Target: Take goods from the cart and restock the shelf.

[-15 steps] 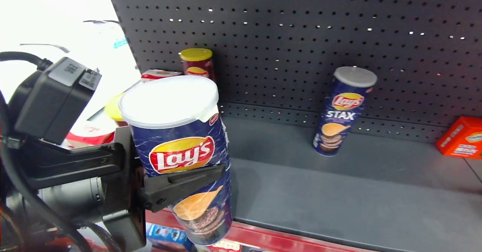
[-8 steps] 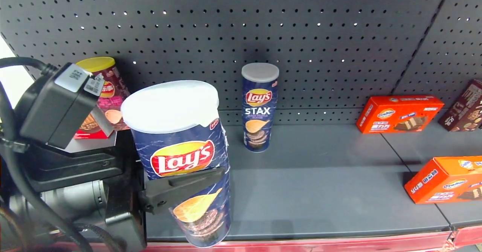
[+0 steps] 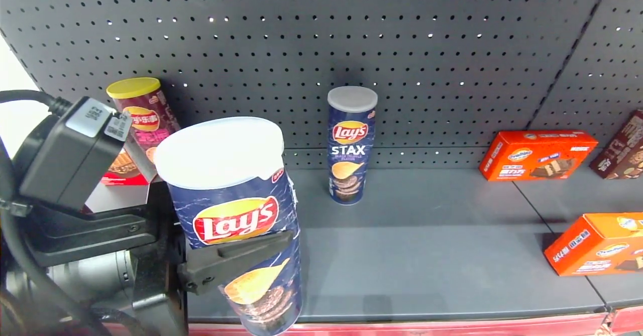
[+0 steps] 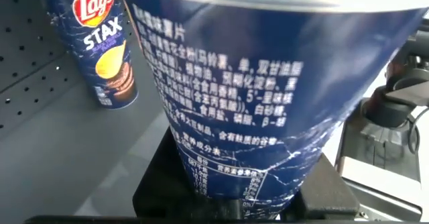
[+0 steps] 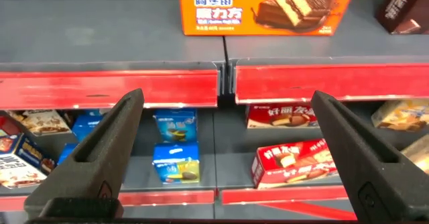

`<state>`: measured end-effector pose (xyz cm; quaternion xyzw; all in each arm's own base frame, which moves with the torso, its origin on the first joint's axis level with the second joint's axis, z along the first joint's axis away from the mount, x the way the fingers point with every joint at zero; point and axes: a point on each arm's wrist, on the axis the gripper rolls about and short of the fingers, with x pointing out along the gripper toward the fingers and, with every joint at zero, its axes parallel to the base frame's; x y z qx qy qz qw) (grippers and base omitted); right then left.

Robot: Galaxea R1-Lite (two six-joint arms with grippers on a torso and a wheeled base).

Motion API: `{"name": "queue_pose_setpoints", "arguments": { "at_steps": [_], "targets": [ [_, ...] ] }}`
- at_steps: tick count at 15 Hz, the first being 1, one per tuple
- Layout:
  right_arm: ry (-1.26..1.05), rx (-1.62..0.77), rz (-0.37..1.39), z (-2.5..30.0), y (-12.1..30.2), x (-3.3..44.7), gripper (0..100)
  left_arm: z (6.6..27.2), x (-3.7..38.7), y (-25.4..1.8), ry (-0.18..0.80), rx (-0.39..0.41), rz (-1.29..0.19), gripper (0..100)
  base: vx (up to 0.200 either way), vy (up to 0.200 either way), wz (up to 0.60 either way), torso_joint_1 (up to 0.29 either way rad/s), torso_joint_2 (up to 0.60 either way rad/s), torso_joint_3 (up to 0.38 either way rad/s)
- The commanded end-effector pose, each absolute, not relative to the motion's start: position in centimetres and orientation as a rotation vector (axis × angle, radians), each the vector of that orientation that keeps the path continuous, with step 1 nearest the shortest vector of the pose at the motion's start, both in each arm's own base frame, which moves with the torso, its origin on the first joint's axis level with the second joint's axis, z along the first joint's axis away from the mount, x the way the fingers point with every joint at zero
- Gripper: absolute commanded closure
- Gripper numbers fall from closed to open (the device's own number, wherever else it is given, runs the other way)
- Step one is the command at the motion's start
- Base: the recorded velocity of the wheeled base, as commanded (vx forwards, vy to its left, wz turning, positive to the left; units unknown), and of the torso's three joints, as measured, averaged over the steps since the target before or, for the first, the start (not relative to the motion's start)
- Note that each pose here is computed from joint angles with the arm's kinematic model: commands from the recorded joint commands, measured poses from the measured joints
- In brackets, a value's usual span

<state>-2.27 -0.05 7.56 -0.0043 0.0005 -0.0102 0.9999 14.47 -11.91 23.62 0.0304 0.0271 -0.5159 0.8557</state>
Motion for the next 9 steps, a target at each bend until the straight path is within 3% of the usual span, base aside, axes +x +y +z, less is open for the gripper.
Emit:
{"name": "queue_pose_setpoints", "arguments": {
  "at_steps": [1,9],
  "targets": [
    [0.003,-0.009,-0.018,7.55,-0.05,-2.26,0,23.55,14.36,-11.82,0.058,0.064,-1.083,100,0.0,0.0,0.0,0.0,0.0,0.0],
    [0.003,-0.008,-0.018,7.55,-0.05,-2.26,0,23.47,14.38,-11.77,0.061,0.065,-1.082,100,0.0,0.0,0.0,0.0,0.0,0.0]
  ]
}}
